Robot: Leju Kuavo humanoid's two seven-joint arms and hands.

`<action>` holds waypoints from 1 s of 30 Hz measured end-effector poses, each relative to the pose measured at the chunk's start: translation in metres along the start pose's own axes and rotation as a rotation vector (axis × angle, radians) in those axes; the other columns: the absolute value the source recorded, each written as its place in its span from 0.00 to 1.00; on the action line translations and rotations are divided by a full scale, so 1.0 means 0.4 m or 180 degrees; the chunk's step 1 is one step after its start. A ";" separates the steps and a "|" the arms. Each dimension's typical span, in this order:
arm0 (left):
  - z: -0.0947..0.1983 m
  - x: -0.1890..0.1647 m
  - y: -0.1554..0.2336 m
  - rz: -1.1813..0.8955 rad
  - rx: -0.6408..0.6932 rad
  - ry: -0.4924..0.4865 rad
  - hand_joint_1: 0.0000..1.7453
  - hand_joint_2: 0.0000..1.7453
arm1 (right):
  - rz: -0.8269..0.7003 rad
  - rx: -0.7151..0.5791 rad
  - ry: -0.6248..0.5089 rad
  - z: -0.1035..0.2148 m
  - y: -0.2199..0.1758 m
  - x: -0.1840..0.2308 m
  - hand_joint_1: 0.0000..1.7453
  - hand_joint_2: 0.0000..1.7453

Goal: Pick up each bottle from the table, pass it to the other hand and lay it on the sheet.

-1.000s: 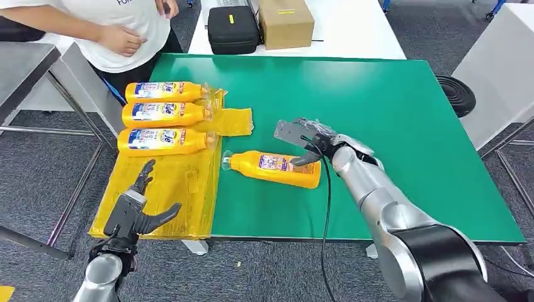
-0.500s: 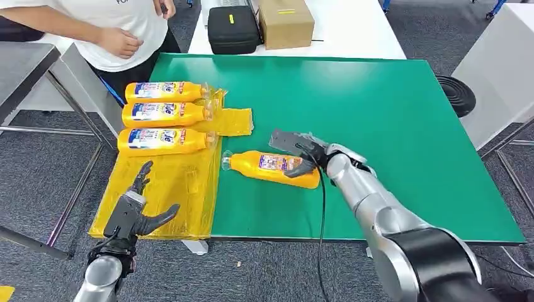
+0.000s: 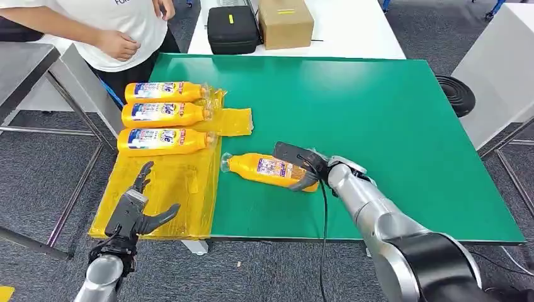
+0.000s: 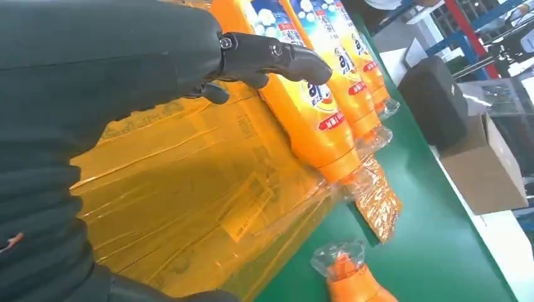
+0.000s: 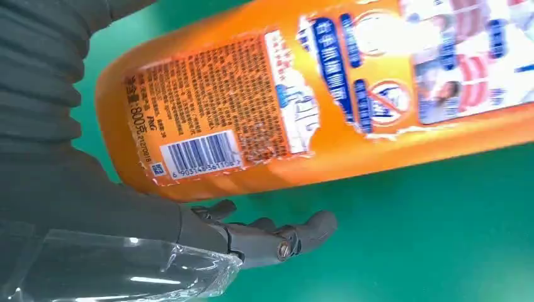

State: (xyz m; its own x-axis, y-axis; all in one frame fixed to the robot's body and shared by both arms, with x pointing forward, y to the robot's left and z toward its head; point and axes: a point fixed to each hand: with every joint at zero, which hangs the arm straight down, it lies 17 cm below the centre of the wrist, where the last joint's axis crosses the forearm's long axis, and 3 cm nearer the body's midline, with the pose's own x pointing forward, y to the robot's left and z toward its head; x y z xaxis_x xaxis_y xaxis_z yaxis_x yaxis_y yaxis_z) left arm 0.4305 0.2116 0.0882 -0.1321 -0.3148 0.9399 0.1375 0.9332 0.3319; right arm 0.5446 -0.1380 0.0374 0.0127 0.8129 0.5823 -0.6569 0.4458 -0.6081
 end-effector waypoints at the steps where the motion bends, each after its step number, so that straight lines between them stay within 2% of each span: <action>1: 0.000 -0.002 -0.001 0.0003 -0.0001 0.0009 0.00 1.00 | 0.0007 0.0010 0.0027 0.000 0.002 -0.005 0.00 1.00; 12: -0.012 -0.007 0.001 0.0032 0.0002 0.0038 0.00 1.00 | 0.0023 0.0078 0.0136 0.001 0.020 -0.026 0.00 1.00; 13: -0.018 -0.004 0.003 0.0035 0.0005 0.0031 0.00 1.00 | 0.0028 0.0089 0.0142 0.001 0.022 -0.027 0.05 1.00; 14: -0.023 -0.002 0.005 0.0039 0.0008 0.0027 0.00 1.00 | 0.0034 0.0101 0.0156 0.002 0.024 -0.029 0.21 1.00; 15: -0.027 -0.001 0.007 0.0054 0.0011 0.0026 0.00 1.00 | 0.0050 0.0115 0.0173 0.002 0.026 -0.031 0.80 1.00; 18: -0.036 -0.003 0.008 0.0067 0.0011 0.0037 0.00 1.00 | 0.0084 0.0128 0.0204 0.003 0.024 -0.032 0.99 1.00; 30: -0.056 -0.011 0.007 0.0138 0.0005 0.0070 0.00 1.00 | 0.0138 0.0148 0.0265 0.003 0.026 -0.035 1.00 1.00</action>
State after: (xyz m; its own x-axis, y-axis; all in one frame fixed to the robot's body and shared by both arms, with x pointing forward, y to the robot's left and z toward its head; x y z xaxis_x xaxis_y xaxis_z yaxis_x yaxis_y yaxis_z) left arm 0.4532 0.2115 0.0868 -0.1044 -0.2779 0.9549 0.1412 0.9463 0.2908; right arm 0.5368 -0.1453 0.0235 0.0447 0.8603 0.5079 -0.6925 0.3931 -0.6049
